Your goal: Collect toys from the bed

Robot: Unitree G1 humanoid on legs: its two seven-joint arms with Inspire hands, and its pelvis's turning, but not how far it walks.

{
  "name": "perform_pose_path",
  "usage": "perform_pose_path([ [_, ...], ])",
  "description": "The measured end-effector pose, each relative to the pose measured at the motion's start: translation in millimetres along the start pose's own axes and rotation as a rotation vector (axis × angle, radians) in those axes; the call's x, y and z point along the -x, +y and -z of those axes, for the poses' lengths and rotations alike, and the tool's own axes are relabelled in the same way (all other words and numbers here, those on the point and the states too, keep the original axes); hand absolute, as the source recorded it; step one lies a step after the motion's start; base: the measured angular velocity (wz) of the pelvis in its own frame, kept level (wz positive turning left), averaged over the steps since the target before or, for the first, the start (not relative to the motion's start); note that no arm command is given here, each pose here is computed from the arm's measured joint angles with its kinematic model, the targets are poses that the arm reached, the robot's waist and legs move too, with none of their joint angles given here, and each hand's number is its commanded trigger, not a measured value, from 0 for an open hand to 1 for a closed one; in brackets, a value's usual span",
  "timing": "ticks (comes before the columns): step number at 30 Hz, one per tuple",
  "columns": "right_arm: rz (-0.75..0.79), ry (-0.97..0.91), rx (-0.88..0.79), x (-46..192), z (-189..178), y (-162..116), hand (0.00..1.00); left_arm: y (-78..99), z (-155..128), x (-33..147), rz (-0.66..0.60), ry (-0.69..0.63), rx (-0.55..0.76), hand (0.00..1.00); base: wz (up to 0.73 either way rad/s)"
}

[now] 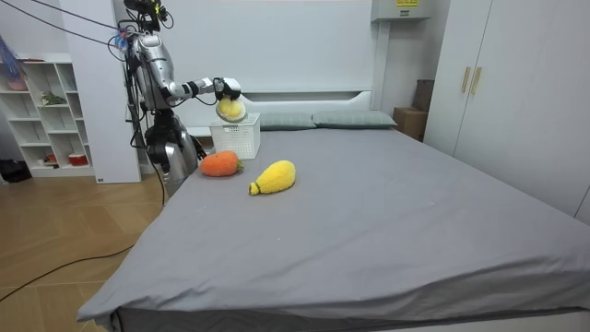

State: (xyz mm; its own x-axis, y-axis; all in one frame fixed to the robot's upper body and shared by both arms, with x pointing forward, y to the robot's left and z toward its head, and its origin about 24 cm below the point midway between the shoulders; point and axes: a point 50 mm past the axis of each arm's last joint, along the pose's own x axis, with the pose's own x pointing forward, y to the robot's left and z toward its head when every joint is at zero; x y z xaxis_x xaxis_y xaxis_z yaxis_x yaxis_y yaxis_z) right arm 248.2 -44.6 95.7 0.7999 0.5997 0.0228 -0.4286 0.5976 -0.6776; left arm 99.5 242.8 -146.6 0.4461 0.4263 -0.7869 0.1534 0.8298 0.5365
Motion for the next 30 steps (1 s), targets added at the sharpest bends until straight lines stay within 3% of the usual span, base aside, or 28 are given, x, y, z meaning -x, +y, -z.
perform_pose_path([
  [21,0.014,0.003,-0.047,0.4,2.5,0.0,0.00,1.2,0.2,-0.2,-0.004,0.002,0.005,0.00,0.00],
  [30,0.064,0.034,-0.024,4.6,12.3,-12.6,0.00,2.3,4.6,-0.3,-0.008,0.021,0.017,0.00,0.01],
])
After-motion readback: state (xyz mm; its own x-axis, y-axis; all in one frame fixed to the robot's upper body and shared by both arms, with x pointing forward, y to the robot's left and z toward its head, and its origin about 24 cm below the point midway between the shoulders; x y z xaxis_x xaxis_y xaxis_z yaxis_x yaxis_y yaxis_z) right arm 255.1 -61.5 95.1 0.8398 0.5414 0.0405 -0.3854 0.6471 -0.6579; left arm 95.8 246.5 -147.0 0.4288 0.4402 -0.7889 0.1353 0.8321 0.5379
